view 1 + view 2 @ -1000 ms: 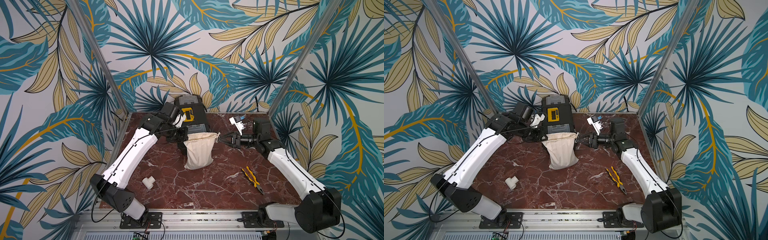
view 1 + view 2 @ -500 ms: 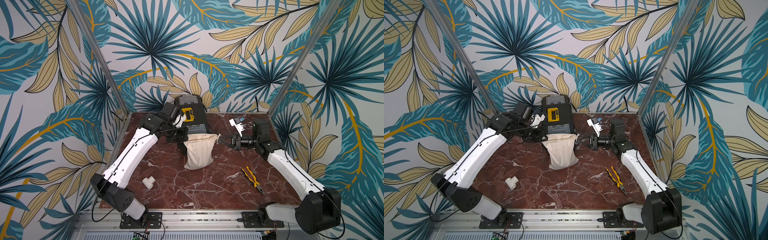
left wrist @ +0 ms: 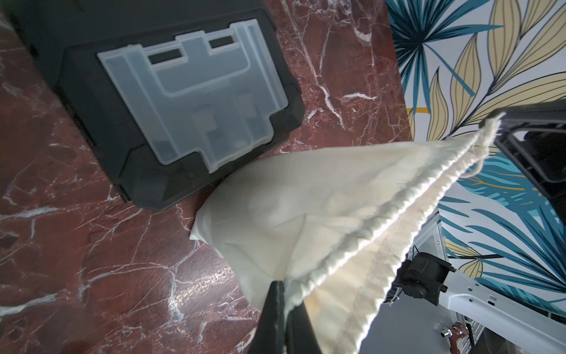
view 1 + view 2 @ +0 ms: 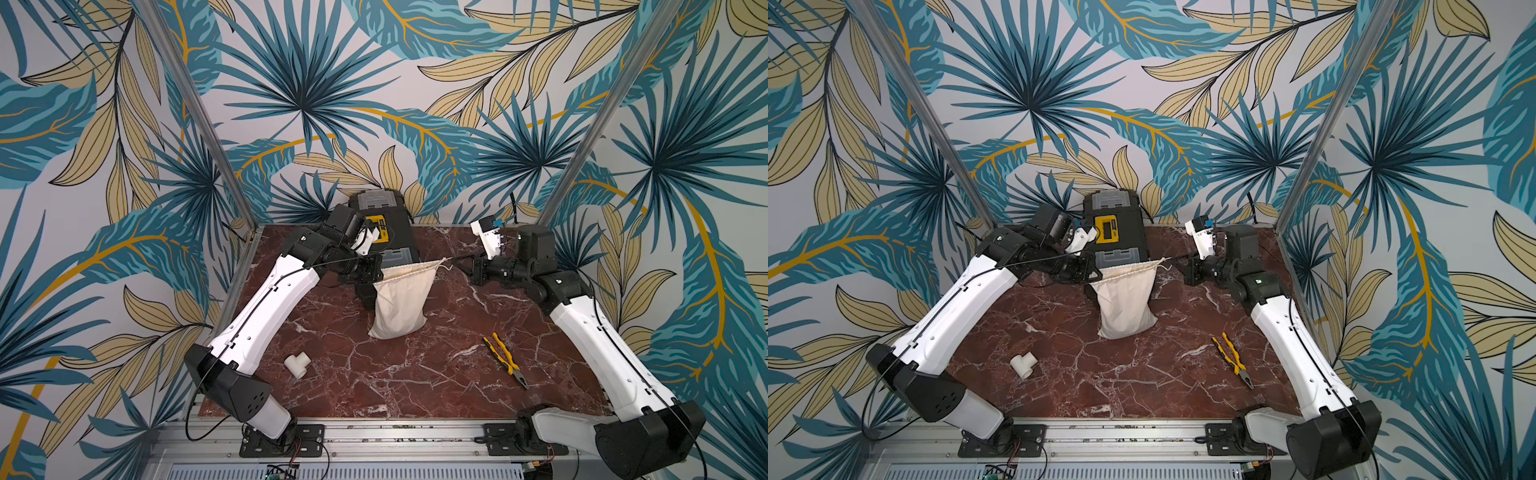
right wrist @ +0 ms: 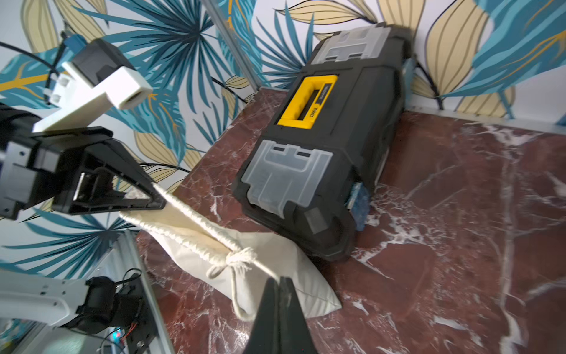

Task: Close the soil bag
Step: Frap the soil bag at the center of the board.

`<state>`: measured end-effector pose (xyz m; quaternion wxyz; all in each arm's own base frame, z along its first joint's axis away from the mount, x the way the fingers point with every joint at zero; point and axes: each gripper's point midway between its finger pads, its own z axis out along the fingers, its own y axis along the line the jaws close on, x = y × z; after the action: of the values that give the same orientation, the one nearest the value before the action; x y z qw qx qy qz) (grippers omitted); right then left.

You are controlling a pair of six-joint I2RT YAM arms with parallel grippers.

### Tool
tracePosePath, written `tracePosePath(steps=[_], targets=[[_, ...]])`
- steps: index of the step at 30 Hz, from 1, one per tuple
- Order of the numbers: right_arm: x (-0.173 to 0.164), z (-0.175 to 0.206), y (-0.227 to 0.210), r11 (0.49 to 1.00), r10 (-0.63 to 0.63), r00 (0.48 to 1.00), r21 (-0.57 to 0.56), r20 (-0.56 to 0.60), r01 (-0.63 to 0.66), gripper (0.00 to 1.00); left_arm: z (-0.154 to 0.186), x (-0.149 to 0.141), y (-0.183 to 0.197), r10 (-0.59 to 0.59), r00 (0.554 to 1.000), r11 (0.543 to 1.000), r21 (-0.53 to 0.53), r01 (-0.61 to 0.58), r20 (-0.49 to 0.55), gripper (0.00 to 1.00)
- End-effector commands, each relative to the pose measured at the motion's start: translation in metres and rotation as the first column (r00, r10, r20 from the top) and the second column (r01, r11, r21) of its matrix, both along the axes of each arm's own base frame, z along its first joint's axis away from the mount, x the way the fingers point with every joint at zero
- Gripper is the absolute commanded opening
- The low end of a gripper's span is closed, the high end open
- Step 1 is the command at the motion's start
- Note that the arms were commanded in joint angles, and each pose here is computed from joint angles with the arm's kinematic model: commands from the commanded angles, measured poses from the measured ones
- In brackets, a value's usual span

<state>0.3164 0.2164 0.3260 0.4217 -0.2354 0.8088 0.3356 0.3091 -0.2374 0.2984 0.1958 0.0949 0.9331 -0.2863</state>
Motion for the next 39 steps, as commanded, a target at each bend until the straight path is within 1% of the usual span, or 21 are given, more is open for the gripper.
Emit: tracePosePath(steps=[1, 3, 5, 9, 12, 14, 19, 23, 25, 29, 31, 33, 37, 39], targets=[[0.025, 0.023, -0.045, 0.966, -0.234, 0.962, -0.079, 0.141, 0.246, 0.00, -0.001, 0.003, 0.022, 0.060, 0.998, 0.996, 0.069, -0.060, 0.002, 0.00], [0.022, 0.045, -0.042, 0.972, -0.229, 0.953, -0.014, 0.197, 0.236, 0.00, -0.001, 0.003, 0.022, 0.061, 0.998, 0.996, 0.070, -0.061, 0.003, 0.00], [0.020, 0.059, -0.044, 0.969, -0.244, 0.941, 0.019, 0.236, 0.246, 0.00, -0.002, 0.004, 0.023, 0.065, 0.998, 0.995, 0.077, -0.065, 0.003, 0.00], [0.011, 0.084, -0.042, 0.975, -0.220, 0.919, 0.062, 0.326, 0.212, 0.00, -0.009, 0.005, 0.029, 0.093, 0.996, 0.990, 0.106, -0.092, -0.006, 0.00], [0.007, 0.091, -0.040, 0.980, -0.197, 0.915, 0.059, 0.352, 0.188, 0.00, -0.015, 0.005, 0.034, 0.120, 0.993, 0.984, 0.131, -0.118, -0.013, 0.00], [0.007, 0.092, -0.038, 0.984, -0.178, 0.917, 0.045, 0.357, 0.174, 0.00, -0.019, 0.005, 0.037, 0.143, 0.989, 0.981, 0.139, -0.139, -0.024, 0.00], [0.004, 0.085, -0.030, 0.994, -0.107, 0.940, 0.004, 0.325, 0.112, 0.00, -0.024, -0.001, 0.027, 0.145, 0.987, 0.988, 0.071, -0.140, -0.065, 0.00], [0.000, 0.074, -0.026, 0.997, -0.060, 0.957, -0.036, 0.285, 0.073, 0.00, -0.019, -0.009, 0.027, 0.161, 0.986, 0.986, 0.043, -0.159, -0.049, 0.00], [-0.004, 0.072, -0.024, 0.997, -0.033, 0.959, -0.051, 0.283, 0.049, 0.00, -0.015, -0.013, 0.026, 0.163, 0.986, 0.986, 0.024, -0.162, -0.038, 0.00], [-0.002, 0.062, -0.018, 0.996, 0.022, 0.967, -0.089, 0.253, 0.000, 0.00, -0.007, -0.023, 0.018, 0.147, 0.989, 0.989, 0.001, -0.147, -0.017, 0.00], [0.002, 0.063, -0.019, 0.995, 0.013, 0.967, -0.102, 0.256, 0.013, 0.00, -0.005, -0.026, 0.014, 0.135, 0.991, 0.991, 0.003, -0.135, -0.013, 0.00], [0.011, 0.067, -0.027, 0.989, -0.033, 0.960, -0.130, 0.278, 0.072, 0.00, 0.001, -0.029, 0.010, 0.129, 0.992, 0.992, 0.002, -0.129, 0.008, 0.00], [0.027, 0.072, -0.042, 0.957, -0.076, 0.944, -0.243, 0.320, 0.160, 0.00, 0.012, -0.031, 0.011, 0.159, 0.987, 0.987, -0.008, -0.159, 0.038, 0.00], [0.029, 0.067, -0.042, 0.946, -0.051, 0.947, -0.289, 0.317, 0.148, 0.00, 0.011, -0.033, 0.014, 0.180, 0.983, 0.984, -0.010, -0.180, 0.029, 0.00]])
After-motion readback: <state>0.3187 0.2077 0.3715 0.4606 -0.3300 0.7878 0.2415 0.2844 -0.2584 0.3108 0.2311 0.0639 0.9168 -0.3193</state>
